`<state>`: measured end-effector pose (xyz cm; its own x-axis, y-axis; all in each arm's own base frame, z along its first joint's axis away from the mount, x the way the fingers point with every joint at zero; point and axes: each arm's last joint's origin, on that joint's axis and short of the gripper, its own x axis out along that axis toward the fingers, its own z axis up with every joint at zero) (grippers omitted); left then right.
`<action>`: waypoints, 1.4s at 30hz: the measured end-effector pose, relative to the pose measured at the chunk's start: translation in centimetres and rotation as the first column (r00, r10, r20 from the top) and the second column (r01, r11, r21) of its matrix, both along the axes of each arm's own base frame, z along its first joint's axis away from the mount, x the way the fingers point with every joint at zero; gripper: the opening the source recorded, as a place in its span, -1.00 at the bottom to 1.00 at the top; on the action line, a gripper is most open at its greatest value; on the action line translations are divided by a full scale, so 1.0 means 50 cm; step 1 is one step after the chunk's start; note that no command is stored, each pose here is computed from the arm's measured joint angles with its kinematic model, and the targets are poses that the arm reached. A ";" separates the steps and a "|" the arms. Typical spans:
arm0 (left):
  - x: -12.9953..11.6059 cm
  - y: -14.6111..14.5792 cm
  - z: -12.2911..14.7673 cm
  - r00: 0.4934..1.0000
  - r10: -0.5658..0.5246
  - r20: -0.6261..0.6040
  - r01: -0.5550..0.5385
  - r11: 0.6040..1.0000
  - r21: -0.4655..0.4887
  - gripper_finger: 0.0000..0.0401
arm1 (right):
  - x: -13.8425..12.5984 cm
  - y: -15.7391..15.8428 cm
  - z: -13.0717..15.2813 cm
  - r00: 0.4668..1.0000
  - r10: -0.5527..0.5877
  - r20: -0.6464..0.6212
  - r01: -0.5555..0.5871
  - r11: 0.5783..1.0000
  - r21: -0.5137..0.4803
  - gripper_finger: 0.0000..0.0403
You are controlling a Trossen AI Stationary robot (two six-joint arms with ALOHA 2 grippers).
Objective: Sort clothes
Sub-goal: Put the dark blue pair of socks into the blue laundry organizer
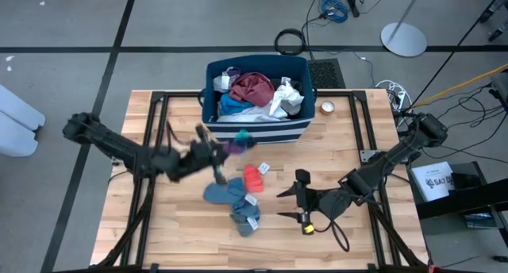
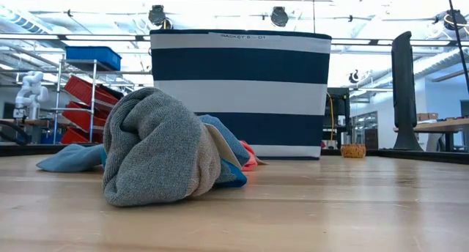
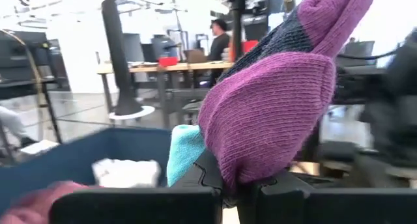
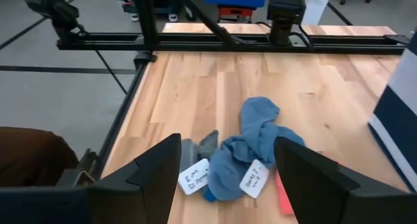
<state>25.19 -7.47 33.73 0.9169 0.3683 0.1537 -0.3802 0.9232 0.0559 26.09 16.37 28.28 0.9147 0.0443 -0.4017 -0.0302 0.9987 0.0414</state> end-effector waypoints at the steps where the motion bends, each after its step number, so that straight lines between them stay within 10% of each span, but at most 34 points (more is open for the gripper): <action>1: 0.004 0.020 0.012 1.000 0.012 -0.014 -0.012 1.000 0.010 -0.94 | 0.002 -0.003 0.000 1.000 -0.006 0.000 0.006 1.000 0.000 0.16; 20: 0.179 0.380 0.147 0.992 -0.073 -0.098 0.047 0.969 -0.242 -0.94 | 0.010 -0.016 -0.001 1.000 -0.026 -0.006 0.026 1.000 0.015 0.16; 32: 0.262 0.459 0.080 0.906 -0.053 -0.419 -0.106 0.932 -0.347 -0.94 | 0.009 -0.014 -0.001 1.000 -0.002 -0.014 0.003 0.999 0.032 0.16; 42: 0.241 0.519 0.069 0.913 -0.031 -0.406 -0.165 0.883 -0.439 -0.56 | 0.009 -0.014 -0.001 1.000 -0.002 -0.014 0.003 0.999 0.032 0.16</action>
